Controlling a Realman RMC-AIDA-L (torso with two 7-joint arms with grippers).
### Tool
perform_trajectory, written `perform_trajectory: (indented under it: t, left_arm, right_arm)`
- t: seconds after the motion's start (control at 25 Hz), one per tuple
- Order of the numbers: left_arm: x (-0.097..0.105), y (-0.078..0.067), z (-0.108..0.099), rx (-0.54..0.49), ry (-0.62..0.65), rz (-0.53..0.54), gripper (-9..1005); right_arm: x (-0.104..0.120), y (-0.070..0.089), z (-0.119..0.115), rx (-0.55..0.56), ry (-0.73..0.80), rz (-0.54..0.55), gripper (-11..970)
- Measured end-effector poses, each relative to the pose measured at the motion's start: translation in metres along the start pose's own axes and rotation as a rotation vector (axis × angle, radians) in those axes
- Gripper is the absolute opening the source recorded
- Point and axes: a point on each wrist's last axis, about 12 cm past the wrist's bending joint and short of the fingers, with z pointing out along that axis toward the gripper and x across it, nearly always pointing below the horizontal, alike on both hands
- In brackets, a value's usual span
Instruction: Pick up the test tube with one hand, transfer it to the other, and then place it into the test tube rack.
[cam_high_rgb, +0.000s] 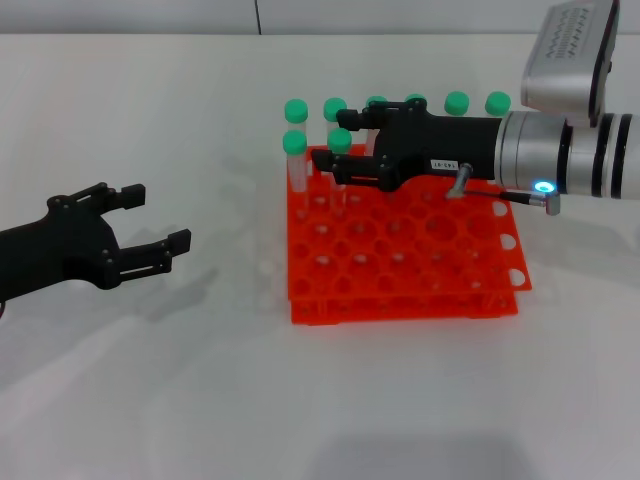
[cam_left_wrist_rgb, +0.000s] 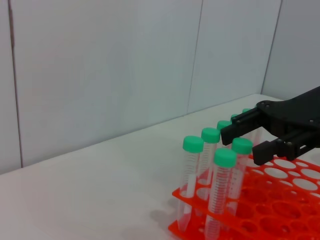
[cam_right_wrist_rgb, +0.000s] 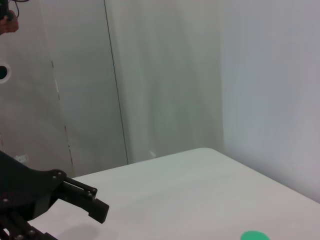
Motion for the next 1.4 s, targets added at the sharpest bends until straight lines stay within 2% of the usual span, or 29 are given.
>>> perform_trajectory:
  t: [0.16,0.48,0.64,1.0,1.2,1.4]
  left_arm:
    - [-0.001,0.000,0.000,0.000,-0.002,0.001,866]
    - [-0.001,0.003,-0.004,-0.014,-0.009,0.000,867]
    - [-0.004,0.004,-0.006,-0.010,-0.023,0.002,867]
    - [-0.011,0.008,-0.003,0.020,-0.027,0.010,868]
    - [-0.016,0.014,0.003,0.071,-0.016,0.000,869]
    - [-0.023,0.024,0.015,0.159,0.015,-0.016,869]
  right_arm:
    - [-0.003,0.002,-0.001,-0.017,-0.019,0.007,632]
    - [-0.012,0.009,-0.021,-0.073,-0.071,0.014,634]
    - [-0.013,0.010,-0.035,-0.099,-0.034,-0.005,641]
    - [0.000,-0.009,-0.103,-0.089,0.038,-0.016,662]
    - [0.012,-0.018,-0.131,-0.048,0.095,-0.016,674]
    - [0.024,-0.023,-0.144,-0.034,0.151,-0.024,864]
